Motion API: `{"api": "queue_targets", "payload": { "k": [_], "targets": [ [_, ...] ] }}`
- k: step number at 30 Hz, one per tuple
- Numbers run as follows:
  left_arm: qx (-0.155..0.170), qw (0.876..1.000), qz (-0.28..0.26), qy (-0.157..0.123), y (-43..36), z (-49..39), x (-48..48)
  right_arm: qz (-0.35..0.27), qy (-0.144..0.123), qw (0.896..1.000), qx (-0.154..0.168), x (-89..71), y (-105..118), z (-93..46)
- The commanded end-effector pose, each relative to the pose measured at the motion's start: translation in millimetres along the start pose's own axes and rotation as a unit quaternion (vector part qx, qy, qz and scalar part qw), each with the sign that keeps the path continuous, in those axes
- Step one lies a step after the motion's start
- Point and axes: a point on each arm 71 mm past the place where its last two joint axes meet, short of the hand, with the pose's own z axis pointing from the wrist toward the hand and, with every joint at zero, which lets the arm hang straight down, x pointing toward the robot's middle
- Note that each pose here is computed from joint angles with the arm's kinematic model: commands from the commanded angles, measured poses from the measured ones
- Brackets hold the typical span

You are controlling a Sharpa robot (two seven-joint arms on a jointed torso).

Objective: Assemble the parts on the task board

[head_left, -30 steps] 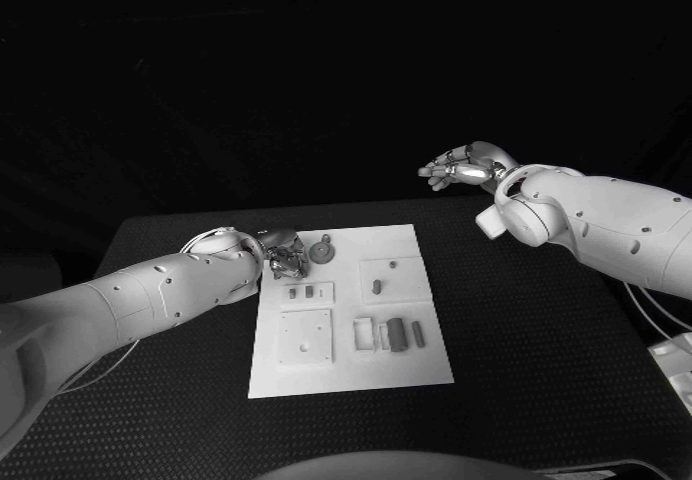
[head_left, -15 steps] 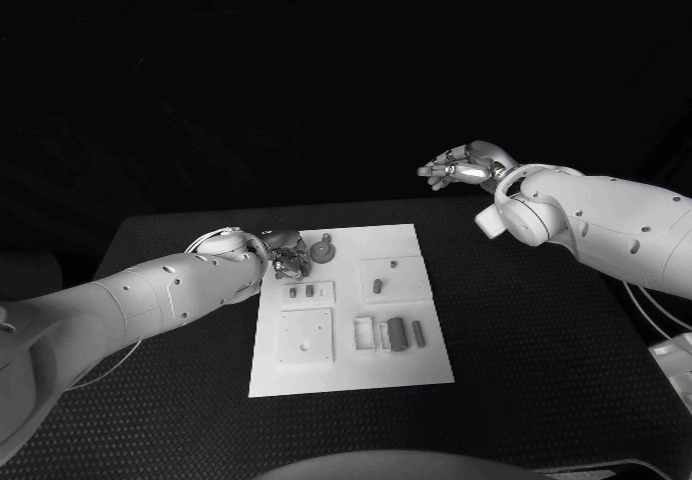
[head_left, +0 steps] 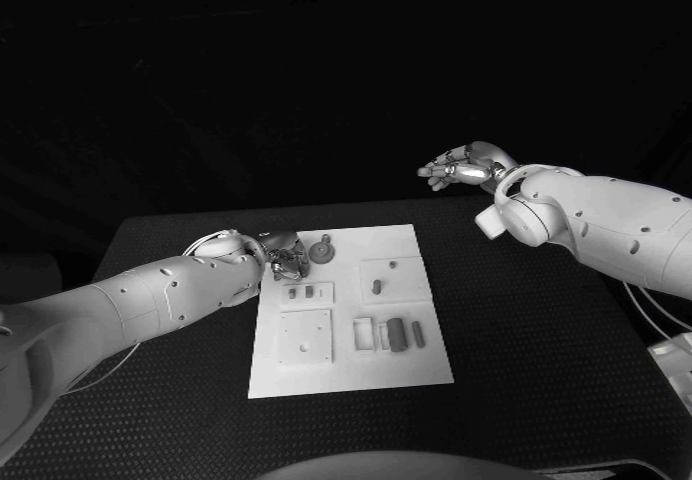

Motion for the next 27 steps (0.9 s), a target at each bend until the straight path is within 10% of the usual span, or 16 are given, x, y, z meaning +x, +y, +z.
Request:
{"api": "queue_targets", "payload": {
  "k": [1,27],
  "targets": [
    [-0.006,1.0,-0.006,0.012,3.7,-1.5,6.1,-0.003,0.006,1.0,-0.006,0.5,1,-0.1],
    [-0.049,0.997,-0.05,-0.029,30.8,-10.1,-4.5,-0.06,0.026,0.998,-0.011,1.0,-1,-1.3]
  ]
}}
